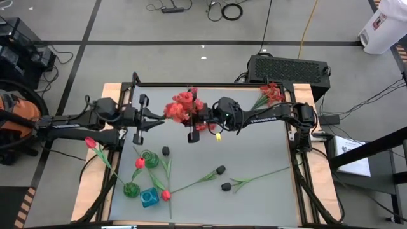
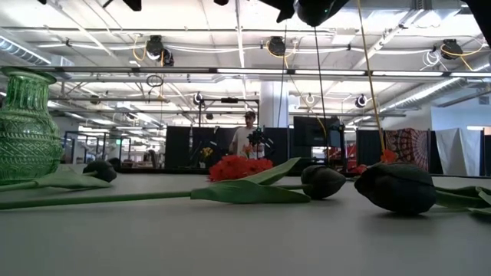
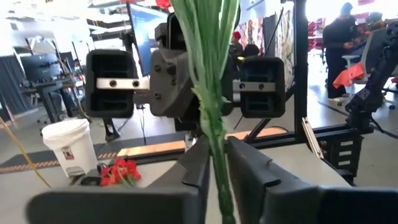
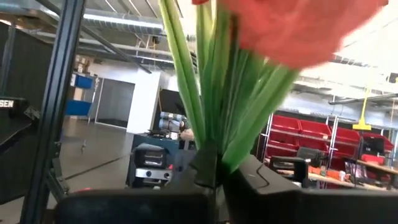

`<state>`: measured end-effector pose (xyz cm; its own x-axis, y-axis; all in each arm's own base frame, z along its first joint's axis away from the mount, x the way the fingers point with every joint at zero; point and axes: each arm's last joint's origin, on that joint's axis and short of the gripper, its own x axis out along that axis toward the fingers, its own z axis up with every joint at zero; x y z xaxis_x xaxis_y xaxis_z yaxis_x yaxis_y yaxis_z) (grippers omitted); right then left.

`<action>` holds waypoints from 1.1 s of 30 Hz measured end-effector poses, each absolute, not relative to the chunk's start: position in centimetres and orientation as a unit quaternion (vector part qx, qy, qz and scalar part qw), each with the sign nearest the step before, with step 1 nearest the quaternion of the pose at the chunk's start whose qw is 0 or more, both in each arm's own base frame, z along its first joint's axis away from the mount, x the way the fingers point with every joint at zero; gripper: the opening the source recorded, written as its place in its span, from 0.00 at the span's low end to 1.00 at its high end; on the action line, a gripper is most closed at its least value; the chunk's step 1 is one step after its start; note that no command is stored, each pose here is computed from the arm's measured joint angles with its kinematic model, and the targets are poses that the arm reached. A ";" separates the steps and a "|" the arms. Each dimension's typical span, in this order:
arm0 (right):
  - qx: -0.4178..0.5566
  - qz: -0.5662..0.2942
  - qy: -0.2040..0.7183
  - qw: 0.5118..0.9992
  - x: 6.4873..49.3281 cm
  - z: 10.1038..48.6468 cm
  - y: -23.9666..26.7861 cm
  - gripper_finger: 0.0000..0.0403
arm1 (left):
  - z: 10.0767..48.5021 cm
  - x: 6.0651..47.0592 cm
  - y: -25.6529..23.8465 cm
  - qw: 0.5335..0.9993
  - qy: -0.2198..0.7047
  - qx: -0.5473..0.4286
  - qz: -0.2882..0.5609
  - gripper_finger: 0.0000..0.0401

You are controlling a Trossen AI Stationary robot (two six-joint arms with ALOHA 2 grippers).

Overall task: Sort flowers into vase by color
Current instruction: Put the bottom orange flowers into the top green vase

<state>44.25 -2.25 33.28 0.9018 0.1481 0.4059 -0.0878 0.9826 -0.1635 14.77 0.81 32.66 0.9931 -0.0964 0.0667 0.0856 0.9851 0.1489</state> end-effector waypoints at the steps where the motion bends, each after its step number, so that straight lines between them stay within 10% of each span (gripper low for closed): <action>1: -0.070 0.060 -0.211 0.973 44.3 33.2 -2.3 0.01 | 32.6 14.8 0.8 0.996 -0.033 0.072 -0.046 0.20; 12: -0.071 0.023 -0.098 0.992 42.6 34.9 -2.4 0.00 | 32.2 14.5 0.9 0.996 -0.011 0.081 -0.033 0.47; 33: -0.043 0.007 0.021 0.999 40.2 35.8 -2.4 0.00 | 32.0 14.8 1.0 0.997 0.003 0.080 -0.020 0.50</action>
<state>40.23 -2.43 35.75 0.9990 0.0123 -0.0425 -0.0159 0.9961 -0.0863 14.81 0.99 31.95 0.9992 -0.0385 -0.0086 0.0394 0.9864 0.1597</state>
